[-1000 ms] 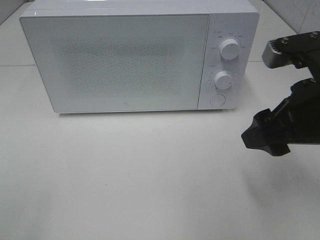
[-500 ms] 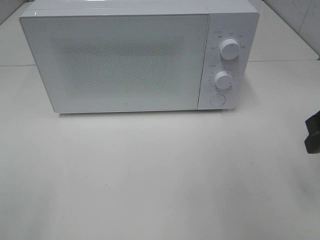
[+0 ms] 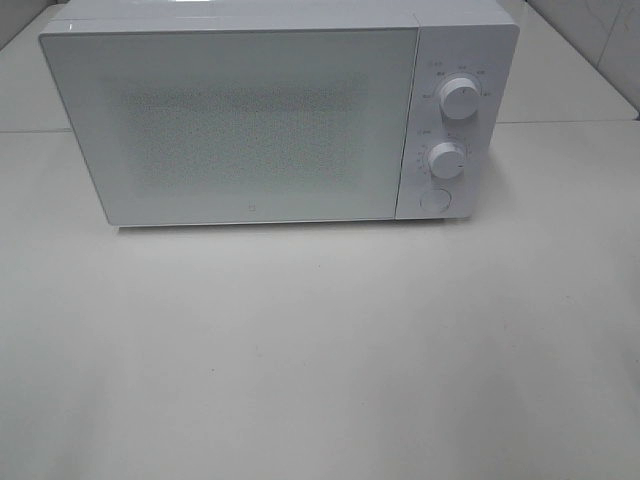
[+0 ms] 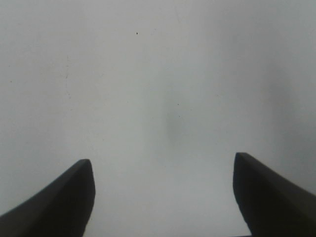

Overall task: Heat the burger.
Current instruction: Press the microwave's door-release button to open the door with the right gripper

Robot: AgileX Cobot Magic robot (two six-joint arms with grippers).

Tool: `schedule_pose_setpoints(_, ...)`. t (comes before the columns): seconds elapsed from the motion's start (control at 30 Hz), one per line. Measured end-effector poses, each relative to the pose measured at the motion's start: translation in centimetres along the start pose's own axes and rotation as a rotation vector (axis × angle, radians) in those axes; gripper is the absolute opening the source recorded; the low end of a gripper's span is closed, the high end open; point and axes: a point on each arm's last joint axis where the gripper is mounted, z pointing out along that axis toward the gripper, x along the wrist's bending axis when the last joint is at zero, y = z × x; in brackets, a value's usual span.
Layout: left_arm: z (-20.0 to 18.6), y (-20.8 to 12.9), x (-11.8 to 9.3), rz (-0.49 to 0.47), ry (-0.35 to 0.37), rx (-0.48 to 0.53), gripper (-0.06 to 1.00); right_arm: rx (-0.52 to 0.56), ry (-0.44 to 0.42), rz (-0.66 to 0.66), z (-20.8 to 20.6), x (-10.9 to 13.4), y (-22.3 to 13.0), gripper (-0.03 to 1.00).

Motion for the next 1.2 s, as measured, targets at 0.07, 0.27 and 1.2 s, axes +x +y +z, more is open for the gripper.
schedule_pose_setpoints(0.07,0.0,0.0,0.0,0.0,0.0,0.0,0.99,-0.009,-0.003,0.0,-1.0,-0.1,-0.5,0.76)
schedule_pose_setpoints(0.27,0.0,0.0,0.0,0.0,0.0,0.0,0.99,-0.092,-0.011,0.0,-5.4,-0.6,-3.1,0.76)
schedule_pose_setpoints(1.2,0.0,0.0,0.0,0.0,0.0,0.0,0.99,-0.756,0.028,0.03,-12.4,-1.6,-14.7,0.75)
